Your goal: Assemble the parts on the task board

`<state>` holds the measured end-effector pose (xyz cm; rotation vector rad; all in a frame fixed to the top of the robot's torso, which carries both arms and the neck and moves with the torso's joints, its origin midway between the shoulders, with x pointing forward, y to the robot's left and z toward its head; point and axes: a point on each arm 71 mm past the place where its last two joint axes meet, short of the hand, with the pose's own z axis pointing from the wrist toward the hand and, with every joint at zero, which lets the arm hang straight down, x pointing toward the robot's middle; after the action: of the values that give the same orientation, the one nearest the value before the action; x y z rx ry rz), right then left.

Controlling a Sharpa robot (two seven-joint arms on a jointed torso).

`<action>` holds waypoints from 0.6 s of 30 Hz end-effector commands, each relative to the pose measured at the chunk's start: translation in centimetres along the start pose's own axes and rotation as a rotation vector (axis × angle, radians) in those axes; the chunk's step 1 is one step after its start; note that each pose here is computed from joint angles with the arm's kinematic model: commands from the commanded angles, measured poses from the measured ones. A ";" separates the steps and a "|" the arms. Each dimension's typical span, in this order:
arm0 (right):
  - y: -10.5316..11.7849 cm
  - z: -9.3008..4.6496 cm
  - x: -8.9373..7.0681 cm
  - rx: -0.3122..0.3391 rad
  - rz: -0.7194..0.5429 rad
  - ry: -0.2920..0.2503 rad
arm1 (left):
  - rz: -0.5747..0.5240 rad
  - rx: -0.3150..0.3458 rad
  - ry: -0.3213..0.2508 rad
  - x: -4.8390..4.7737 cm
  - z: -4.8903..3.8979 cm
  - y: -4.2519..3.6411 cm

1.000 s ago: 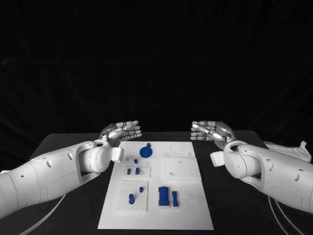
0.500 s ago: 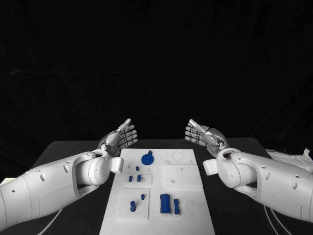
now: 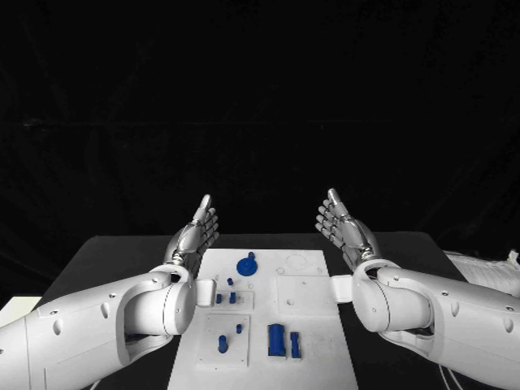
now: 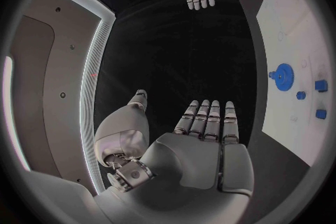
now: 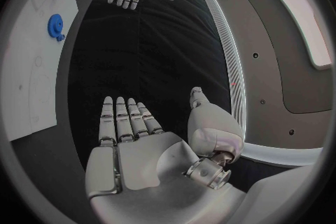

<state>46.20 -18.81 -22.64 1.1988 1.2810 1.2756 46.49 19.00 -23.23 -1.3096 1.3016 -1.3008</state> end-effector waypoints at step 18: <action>0.2 -0.1 -0.4 -0.023 -0.009 -0.069 | 0.088 0.096 -0.073 -0.14 -0.41 -0.80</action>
<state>46.19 -19.27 -22.59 1.2230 1.2326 1.2232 46.20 19.32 -22.70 -1.2423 1.2372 -1.2237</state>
